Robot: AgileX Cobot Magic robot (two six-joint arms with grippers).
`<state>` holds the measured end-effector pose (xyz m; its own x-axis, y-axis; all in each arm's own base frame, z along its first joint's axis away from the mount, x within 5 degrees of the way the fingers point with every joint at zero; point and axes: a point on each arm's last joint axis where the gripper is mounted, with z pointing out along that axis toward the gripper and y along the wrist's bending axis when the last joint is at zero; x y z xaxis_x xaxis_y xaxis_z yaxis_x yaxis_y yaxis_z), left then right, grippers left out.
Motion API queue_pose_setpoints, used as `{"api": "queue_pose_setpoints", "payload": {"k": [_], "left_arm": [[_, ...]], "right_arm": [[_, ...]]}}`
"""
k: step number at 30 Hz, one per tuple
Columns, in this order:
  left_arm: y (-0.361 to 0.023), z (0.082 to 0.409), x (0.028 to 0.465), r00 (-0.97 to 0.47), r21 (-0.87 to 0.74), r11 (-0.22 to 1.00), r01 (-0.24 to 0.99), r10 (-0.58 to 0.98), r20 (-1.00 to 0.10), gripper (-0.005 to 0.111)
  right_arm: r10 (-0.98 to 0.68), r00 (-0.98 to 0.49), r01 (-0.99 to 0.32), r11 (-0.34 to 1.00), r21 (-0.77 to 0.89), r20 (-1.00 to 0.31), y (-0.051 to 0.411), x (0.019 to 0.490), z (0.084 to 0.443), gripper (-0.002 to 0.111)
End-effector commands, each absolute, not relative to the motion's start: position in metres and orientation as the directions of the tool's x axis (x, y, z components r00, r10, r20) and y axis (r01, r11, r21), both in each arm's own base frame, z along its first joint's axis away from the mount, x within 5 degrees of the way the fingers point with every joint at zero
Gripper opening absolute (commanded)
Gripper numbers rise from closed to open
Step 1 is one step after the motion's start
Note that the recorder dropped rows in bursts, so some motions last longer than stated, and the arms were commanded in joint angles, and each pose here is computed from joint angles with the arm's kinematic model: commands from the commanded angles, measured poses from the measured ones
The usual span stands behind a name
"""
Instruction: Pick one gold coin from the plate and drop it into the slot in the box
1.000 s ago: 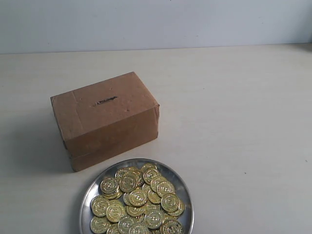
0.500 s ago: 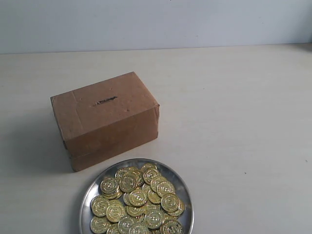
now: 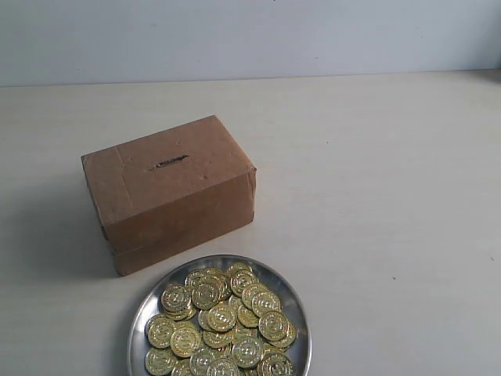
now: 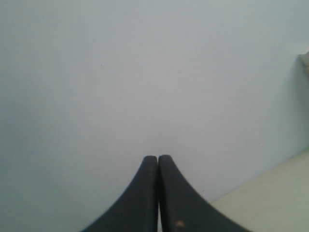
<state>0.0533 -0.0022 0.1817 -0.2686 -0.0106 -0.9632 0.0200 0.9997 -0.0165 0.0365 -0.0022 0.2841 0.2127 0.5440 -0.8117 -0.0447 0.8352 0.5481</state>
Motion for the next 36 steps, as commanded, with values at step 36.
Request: {"api": "queue_pose_setpoints", "payload": {"k": [36], "left_arm": [[-0.002, 0.182, 0.053, -0.261, -0.022, 1.000, 0.019, -0.016, -0.965, 0.000]], "right_arm": [[-0.380, -0.745, -0.620, 0.699, 0.357, -0.548, 0.085, 0.211, 0.238, 0.000]]}}
